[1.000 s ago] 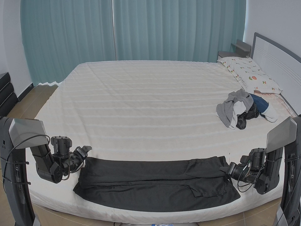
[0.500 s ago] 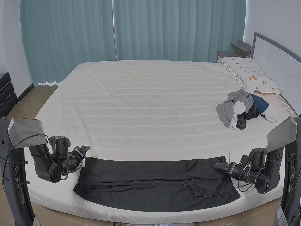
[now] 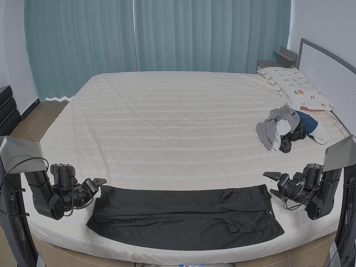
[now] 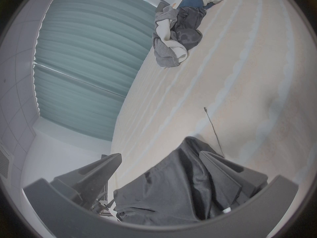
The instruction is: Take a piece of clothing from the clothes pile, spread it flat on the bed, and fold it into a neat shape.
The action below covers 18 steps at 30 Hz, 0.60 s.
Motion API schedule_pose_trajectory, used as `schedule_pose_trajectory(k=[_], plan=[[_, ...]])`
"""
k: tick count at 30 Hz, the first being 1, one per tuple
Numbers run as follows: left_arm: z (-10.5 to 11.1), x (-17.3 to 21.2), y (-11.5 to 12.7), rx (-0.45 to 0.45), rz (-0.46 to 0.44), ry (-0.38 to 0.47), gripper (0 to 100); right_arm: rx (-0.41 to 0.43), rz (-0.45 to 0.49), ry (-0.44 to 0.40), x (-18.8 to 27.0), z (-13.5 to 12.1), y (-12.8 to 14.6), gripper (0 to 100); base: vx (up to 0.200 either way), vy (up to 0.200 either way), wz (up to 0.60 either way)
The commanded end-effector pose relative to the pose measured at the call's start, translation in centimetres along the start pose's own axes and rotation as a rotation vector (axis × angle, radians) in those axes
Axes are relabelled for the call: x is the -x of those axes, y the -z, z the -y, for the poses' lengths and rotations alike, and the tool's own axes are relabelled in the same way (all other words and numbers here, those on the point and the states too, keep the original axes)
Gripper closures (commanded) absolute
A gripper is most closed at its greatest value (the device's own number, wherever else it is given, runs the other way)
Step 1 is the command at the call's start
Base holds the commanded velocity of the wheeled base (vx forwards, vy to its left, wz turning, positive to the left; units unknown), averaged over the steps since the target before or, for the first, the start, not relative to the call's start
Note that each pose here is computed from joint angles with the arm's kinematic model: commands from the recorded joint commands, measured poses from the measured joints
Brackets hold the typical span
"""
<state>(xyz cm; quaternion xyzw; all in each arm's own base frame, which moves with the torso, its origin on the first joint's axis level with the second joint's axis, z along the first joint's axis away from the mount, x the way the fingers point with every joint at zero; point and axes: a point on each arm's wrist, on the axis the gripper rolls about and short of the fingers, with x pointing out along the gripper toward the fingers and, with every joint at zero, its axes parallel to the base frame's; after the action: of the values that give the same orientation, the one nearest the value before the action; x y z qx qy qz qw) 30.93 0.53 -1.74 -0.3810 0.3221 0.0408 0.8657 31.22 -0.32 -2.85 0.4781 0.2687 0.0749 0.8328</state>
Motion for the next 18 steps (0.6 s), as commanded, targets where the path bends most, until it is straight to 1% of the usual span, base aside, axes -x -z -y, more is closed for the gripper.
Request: schedule_pose_trajectory(k=[1, 2, 6, 8, 9, 11, 16, 18], plan=[[0.1, 0.4, -0.1, -0.001, 0.003, 0.002, 0, 0.002, 0.011, -0.008, -0.4, 0.2, -0.2, 0, -0.2, 0.0, 0.0], [0.1, 0.5, 0.1, -0.007, -0.001, 0.0, 0, 0.003, 0.01, -0.007, -0.4, 0.3, -0.2, 0, -0.2, 0.0, 0.0], [-0.1, 1.5, 0.6, -0.064, -0.021, -0.009, 0, 0.003, 0.008, -0.006, -0.4, 0.3, -0.2, 0, 0.0, 0.0, 0.0], [-0.4, 1.8, 1.0, -0.099, -0.045, -0.011, 0, 0.002, 0.006, -0.004, -0.5, 0.3, -0.1, 0, 0.0, 0.0, 0.0], [-0.4, 1.8, 1.0, -0.102, -0.049, -0.011, 0, 0.002, 0.006, -0.004, -0.5, 0.3, -0.1, 0, 0.0, 0.0, 0.0], [-1.0, 2.4, 1.7, -0.165, -0.094, -0.023, 0, 0.009, 0.002, -0.003, -0.5, 0.3, 0.1, 0, 0.0, 0.0, 0.0], [-2.0, 3.2, 3.1, -0.264, -0.156, -0.057, 0, 0.009, 0.001, -0.003, -0.6, 0.3, 0.1, 0, 0.0, 0.0, 0.0], [-2.2, 3.4, 3.3, -0.291, -0.169, -0.062, 0, 0.01, 0.0, -0.004, -0.6, 0.3, 0.1, 0, 0.0, 0.0, 0.0]])
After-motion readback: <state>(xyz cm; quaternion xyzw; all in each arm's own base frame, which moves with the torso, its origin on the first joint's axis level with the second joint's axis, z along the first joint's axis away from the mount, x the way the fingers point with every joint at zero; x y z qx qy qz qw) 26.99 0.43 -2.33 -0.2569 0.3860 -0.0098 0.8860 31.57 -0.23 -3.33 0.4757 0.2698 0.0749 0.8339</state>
